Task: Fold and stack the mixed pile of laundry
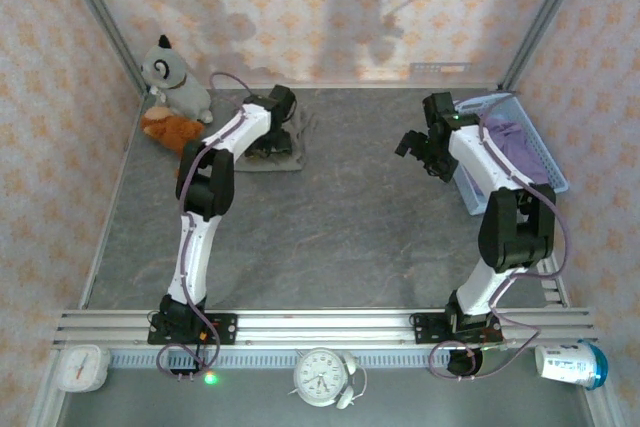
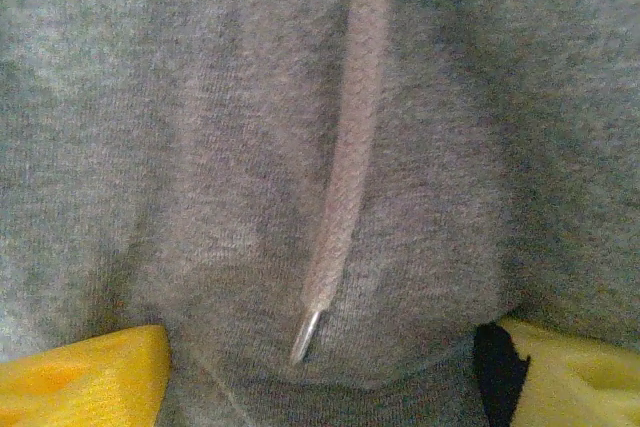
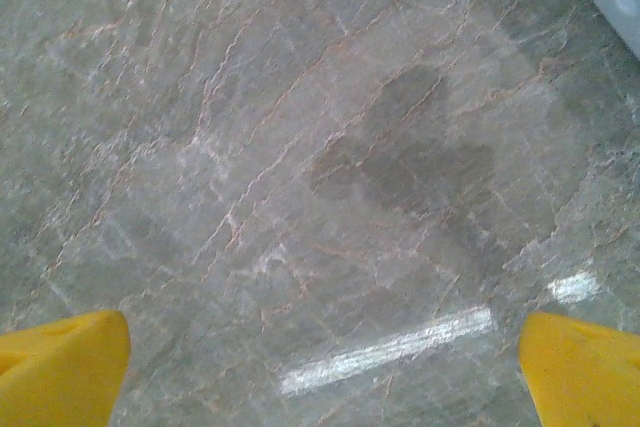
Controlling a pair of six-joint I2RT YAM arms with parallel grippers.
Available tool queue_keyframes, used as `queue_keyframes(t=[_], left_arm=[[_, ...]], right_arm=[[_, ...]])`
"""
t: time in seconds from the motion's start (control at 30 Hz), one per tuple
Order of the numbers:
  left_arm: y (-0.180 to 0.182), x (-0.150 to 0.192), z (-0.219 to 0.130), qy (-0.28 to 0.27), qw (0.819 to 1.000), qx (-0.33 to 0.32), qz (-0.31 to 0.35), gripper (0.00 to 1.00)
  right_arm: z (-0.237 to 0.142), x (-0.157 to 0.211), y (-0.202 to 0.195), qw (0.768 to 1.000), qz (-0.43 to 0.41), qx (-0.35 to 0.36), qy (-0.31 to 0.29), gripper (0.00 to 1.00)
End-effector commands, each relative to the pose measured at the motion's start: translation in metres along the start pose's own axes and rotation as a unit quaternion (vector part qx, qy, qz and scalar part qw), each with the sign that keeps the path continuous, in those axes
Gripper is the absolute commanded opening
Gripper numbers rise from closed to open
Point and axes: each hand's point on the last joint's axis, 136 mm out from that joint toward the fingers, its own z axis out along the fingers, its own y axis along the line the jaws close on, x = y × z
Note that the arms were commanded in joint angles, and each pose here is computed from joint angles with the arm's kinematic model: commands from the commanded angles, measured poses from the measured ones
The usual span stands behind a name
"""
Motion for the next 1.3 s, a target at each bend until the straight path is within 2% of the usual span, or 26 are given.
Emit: queue_keyframes(t=[0.0,0.23,0.43,0.6,0.87,1.07,1.1,1.27], left_arm=[[0.028,-0.001,0.019,0.052,0.998,-0.03,0.027,0.8],[0.072,-0.039,0.033,0.052,0.998,-0.019,-0.013,0.79],[0.112,-0.036,0.044,0.074,0.996,-0.036,-0.032,0.79],[0.132,-0.035,0.046,0.076,0.995,-0.045,-0.047,0.79],[0.166,-0.042,0.04,0.074,0.993,-0.045,-0.082,0.8],[0.141,-0.057,0.002,0.045,0.992,0.04,-0.109,0.84],[0.137,-0.062,-0.011,0.03,0.991,0.052,-0.115,1.0],[0.129,-0.078,-0.08,-0.038,0.985,0.095,-0.135,1.0]], right_arm=[[-0.008,-0.02,-0.015,0.999,0.018,0.041,-0.028,0.99],[-0.016,-0.055,-0.047,0.994,0.077,0.062,-0.056,0.99],[-0.021,-0.079,-0.065,0.989,0.116,0.052,-0.074,0.99],[-0.017,-0.1,-0.07,0.989,0.107,0.068,-0.081,0.99],[-0.003,-0.132,-0.092,0.984,0.146,0.07,-0.074,1.0],[0.011,-0.153,-0.133,0.972,0.181,0.129,-0.071,1.0],[0.015,-0.156,-0.14,0.97,0.185,0.143,-0.07,1.0],[0.033,-0.165,-0.177,0.955,0.216,0.192,-0.063,0.99]])
